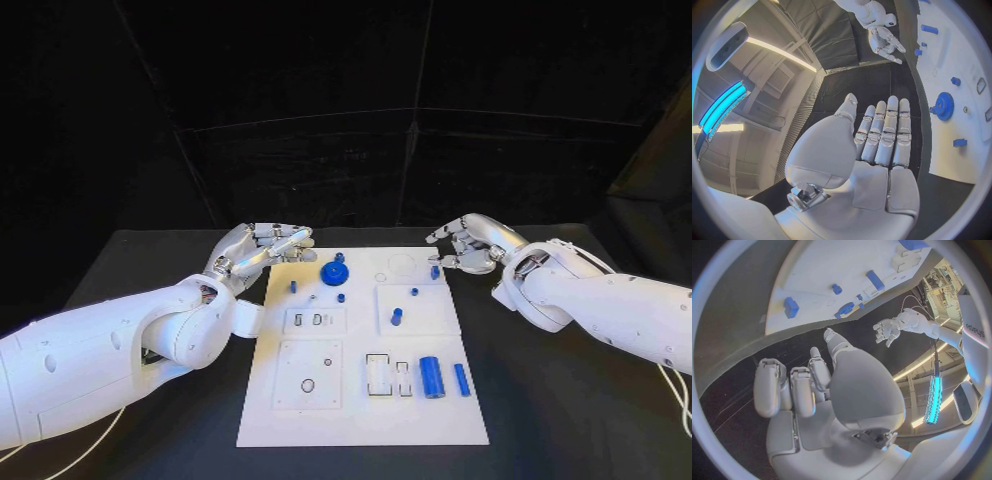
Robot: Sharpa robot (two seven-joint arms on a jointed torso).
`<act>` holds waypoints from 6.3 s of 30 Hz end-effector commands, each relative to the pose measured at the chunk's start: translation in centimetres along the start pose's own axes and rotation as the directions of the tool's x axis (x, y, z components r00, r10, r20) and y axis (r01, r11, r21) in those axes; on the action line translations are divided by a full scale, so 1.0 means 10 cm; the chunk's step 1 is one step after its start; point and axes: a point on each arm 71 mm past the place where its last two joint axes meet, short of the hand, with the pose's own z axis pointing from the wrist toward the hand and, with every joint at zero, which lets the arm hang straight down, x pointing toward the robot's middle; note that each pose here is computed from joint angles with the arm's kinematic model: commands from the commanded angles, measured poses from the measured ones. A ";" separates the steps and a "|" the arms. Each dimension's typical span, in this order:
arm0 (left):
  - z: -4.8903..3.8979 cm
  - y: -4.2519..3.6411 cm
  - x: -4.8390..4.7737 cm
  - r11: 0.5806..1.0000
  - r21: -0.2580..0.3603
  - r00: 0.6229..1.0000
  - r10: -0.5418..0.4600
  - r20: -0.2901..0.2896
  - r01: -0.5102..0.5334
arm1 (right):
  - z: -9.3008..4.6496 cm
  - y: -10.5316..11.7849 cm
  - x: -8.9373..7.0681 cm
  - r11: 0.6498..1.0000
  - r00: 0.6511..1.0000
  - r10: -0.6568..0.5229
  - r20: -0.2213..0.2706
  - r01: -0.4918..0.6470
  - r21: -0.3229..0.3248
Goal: Assemble the parts on the task board
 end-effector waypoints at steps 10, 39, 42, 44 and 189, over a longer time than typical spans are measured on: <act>0.033 0.009 -0.008 1.000 0.008 1.000 -0.005 -0.004 0.005 | -0.08 -0.27 0.20 0.998 0.995 0.053 -0.087 -0.051 0.028; 0.054 0.025 -0.017 1.000 0.010 1.000 -0.002 0.000 0.002 | -0.03 -0.41 0.30 0.997 0.992 0.052 -0.114 -0.044 0.070; 0.056 0.026 -0.016 1.000 0.010 1.000 -0.003 0.000 0.003 | -0.02 -0.41 0.30 0.997 0.992 0.052 -0.115 -0.044 0.070; 0.057 0.027 -0.012 1.000 0.010 1.000 -0.003 -0.001 0.003 | -0.01 -0.41 0.31 0.997 0.992 0.052 -0.116 -0.044 0.071; 0.092 0.044 -0.070 0.997 -0.023 0.997 -0.069 0.025 0.070 | 0.18 1.52 1.65 0.992 0.933 -0.125 -0.337 0.126 -0.020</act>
